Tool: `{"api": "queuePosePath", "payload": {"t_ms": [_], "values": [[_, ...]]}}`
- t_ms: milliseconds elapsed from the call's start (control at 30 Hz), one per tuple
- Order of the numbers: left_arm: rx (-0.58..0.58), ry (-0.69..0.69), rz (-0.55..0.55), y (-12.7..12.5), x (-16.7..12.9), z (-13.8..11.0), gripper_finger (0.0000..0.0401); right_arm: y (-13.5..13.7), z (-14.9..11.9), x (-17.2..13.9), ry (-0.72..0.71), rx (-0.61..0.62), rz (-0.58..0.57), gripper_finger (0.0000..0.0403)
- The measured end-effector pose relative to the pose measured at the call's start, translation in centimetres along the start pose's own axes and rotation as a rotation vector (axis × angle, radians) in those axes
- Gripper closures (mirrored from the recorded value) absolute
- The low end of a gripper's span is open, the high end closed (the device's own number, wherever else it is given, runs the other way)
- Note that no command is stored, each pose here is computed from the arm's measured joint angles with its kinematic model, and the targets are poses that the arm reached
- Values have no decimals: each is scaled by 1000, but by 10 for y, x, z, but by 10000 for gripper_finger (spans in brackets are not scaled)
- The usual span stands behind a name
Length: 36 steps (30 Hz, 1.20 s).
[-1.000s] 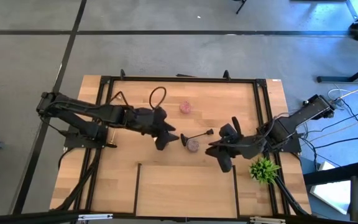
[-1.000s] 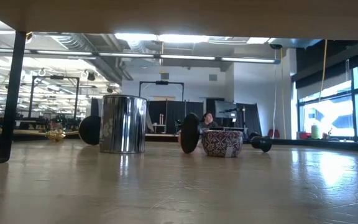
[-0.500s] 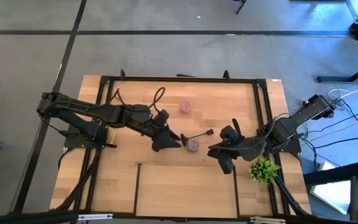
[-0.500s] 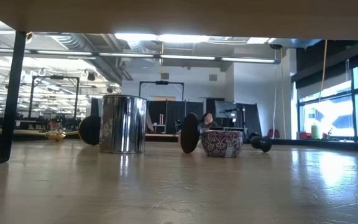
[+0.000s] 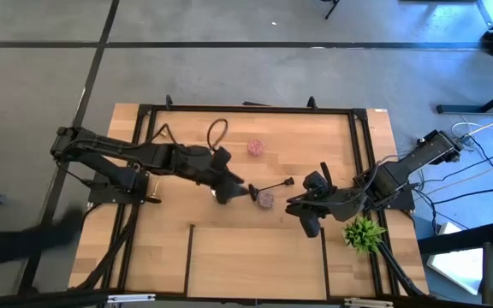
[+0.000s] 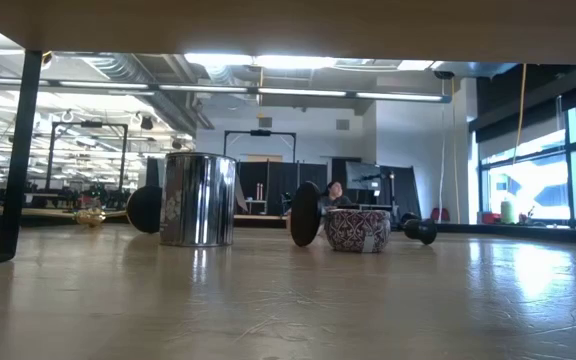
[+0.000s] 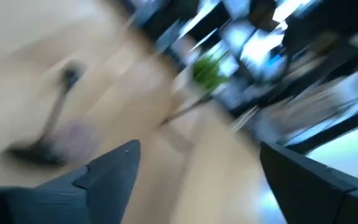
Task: Pick & Place candle stick holders
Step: Put the silver scented candle on the shelf
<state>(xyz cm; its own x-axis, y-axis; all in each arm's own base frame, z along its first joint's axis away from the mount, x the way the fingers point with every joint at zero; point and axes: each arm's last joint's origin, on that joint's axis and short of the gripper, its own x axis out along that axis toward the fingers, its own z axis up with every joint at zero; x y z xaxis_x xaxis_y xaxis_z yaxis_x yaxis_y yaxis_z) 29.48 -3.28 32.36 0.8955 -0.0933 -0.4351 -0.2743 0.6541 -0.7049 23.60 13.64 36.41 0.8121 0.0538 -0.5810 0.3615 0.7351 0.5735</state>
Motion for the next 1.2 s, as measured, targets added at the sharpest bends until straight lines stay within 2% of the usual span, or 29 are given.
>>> {"api": "queuePosePath", "payload": {"t_ms": [133,200,267,400,467,600,833,967,1067,1200], "values": [[45,157,235,22,-4,-16,14,0,0,0,0,4,0,340],[66,189,310,28,-6,-20,5,0,0,0,-10,5,-5,340],[92,192,339,30,-6,-20,7,0,1,0,-19,13,-10,340],[136,154,327,28,-4,-18,3,-1,1,0,-32,24,-17,340],[194,157,338,28,1,-20,2,-1,2,0,-42,25,-22,340],[314,243,426,26,12,-25,1,-2,3,1,-45,29,-26,340],[630,484,630,18,48,-34,1,-2,3,1,-46,43,-26,340],[772,510,743,10,67,-38,1,-2,3,1,-45,54,-25,340],[800,507,799,6,69,-36,1,-1,2,1,-44,52,-24,340],[693,507,782,8,66,-29,1,-1,1,0,-39,48,-20,340]]}}
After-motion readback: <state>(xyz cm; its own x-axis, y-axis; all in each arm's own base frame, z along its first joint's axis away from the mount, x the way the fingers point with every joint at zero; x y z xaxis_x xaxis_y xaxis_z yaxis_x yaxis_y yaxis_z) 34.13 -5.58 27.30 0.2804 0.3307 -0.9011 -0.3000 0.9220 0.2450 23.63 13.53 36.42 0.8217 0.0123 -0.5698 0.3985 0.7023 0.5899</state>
